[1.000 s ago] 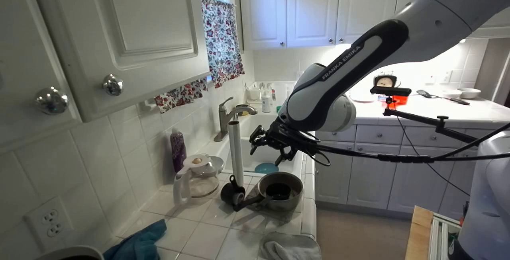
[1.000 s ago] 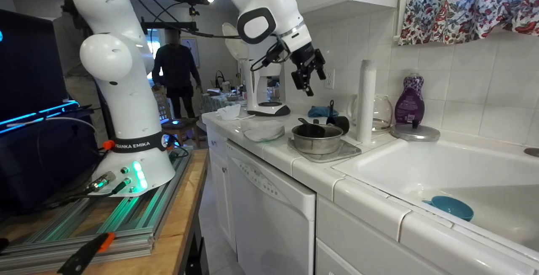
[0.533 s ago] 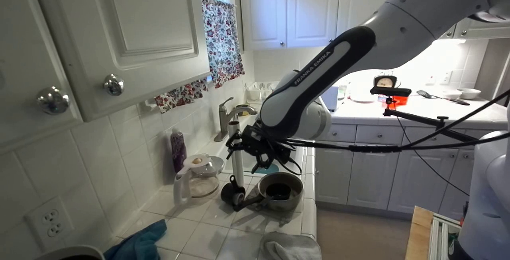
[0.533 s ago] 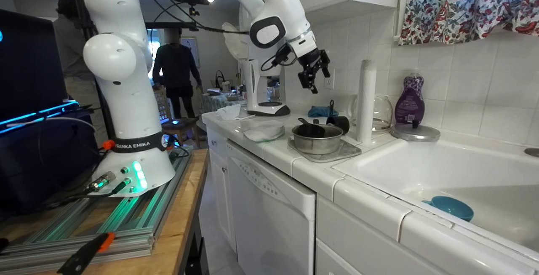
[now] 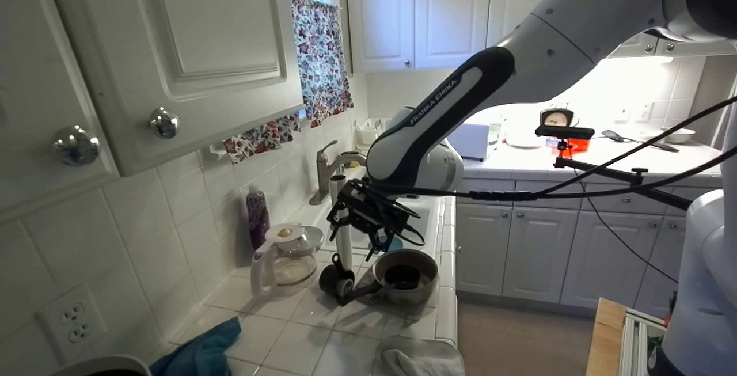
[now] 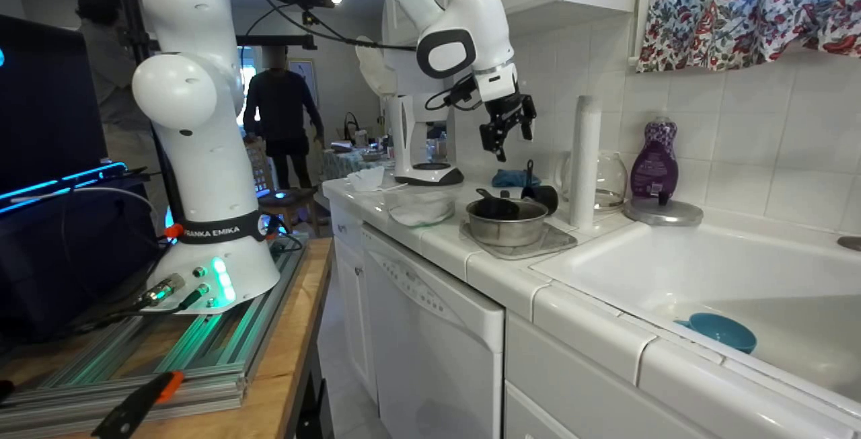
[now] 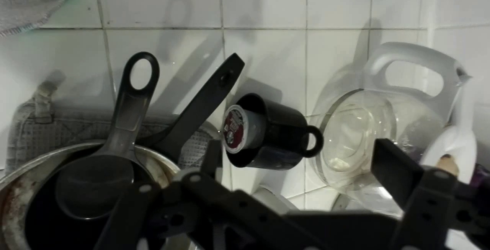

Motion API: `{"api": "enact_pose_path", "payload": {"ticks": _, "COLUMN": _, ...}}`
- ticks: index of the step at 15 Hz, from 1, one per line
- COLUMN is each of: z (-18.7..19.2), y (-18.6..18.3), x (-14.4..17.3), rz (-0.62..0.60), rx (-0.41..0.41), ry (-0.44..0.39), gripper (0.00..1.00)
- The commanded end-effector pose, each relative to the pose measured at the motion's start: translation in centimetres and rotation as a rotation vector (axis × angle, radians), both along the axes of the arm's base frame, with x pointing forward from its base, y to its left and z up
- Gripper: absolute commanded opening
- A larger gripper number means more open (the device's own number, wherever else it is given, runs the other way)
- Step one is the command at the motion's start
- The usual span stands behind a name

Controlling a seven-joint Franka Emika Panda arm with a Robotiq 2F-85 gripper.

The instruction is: Pick up the scoop, put it upright, move the pot and the bag to the left

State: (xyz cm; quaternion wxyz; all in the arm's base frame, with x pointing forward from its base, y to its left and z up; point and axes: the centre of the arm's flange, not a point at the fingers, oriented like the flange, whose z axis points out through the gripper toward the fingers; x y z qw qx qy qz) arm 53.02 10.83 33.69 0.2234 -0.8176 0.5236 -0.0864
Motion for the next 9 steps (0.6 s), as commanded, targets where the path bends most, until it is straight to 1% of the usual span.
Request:
{"api": "enact_pose_path", "payload": {"ticks": 1, "z": 0.9, "y": 0.3, "x": 1.6, "rz": -0.054, "rx": -0.005, "ry": 0.081, "gripper": 1.0}}
{"api": "enact_pose_path", "payload": {"ticks": 5, "z": 2.1, "y": 0.8, "x": 3.4, "rz": -0.064, "rx": 0.023, "ry": 0.121, "gripper": 1.0}}
{"api": "enact_pose_path", "payload": {"ticks": 9, "z": 2.1, "y": 0.8, "x": 5.0, "rz": -0.063, "rx": 0.058, "ry": 0.177, "gripper": 1.0}}
